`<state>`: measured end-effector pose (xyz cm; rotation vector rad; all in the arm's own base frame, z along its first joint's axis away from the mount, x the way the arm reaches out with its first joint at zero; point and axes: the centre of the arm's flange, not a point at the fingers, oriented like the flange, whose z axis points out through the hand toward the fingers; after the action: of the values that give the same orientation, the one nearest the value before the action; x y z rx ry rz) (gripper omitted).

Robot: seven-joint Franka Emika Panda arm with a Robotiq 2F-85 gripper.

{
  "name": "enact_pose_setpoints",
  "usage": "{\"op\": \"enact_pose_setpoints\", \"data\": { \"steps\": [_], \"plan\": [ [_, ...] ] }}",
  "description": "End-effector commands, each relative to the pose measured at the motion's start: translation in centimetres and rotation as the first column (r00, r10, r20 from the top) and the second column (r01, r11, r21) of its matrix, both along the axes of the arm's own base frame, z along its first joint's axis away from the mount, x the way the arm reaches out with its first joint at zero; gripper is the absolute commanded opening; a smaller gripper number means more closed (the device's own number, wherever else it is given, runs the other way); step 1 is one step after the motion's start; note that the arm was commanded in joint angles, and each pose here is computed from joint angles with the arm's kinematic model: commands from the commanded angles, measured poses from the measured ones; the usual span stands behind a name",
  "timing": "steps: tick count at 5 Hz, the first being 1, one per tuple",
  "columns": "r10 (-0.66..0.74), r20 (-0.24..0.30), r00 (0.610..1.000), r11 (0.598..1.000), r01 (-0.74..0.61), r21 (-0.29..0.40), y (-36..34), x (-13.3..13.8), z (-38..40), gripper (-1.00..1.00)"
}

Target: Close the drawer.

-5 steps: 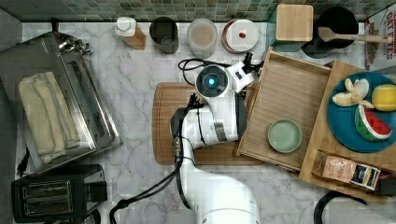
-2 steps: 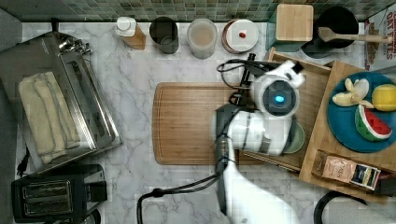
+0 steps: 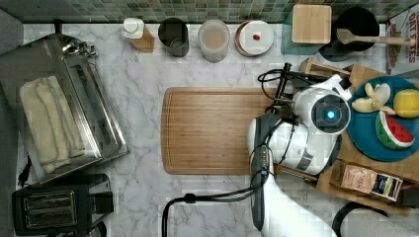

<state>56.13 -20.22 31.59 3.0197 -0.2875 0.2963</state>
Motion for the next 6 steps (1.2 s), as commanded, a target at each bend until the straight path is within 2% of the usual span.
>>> {"op": "enact_pose_setpoints", "data": {
  "steps": [1, 3, 4, 5, 6],
  "plan": [
    [0.028, -0.123, 0.992, 0.997, -0.037, -0.067, -9.9, -6.3, 0.5, -1.0],
    [0.04, -0.164, 0.986, 0.994, -0.056, -0.094, -16.2, -9.6, 1.1, -1.0],
    [0.028, -0.163, 0.986, 0.991, -0.049, -0.126, -17.2, -10.7, 1.9, -1.0],
    [0.003, -0.211, 0.977, 0.984, -0.041, -0.172, -18.2, -11.1, 3.5, -1.0],
    [-0.046, -0.257, 0.965, 0.979, -0.008, -0.204, -18.6, -10.2, 4.7, -1.0]
  ]
}}
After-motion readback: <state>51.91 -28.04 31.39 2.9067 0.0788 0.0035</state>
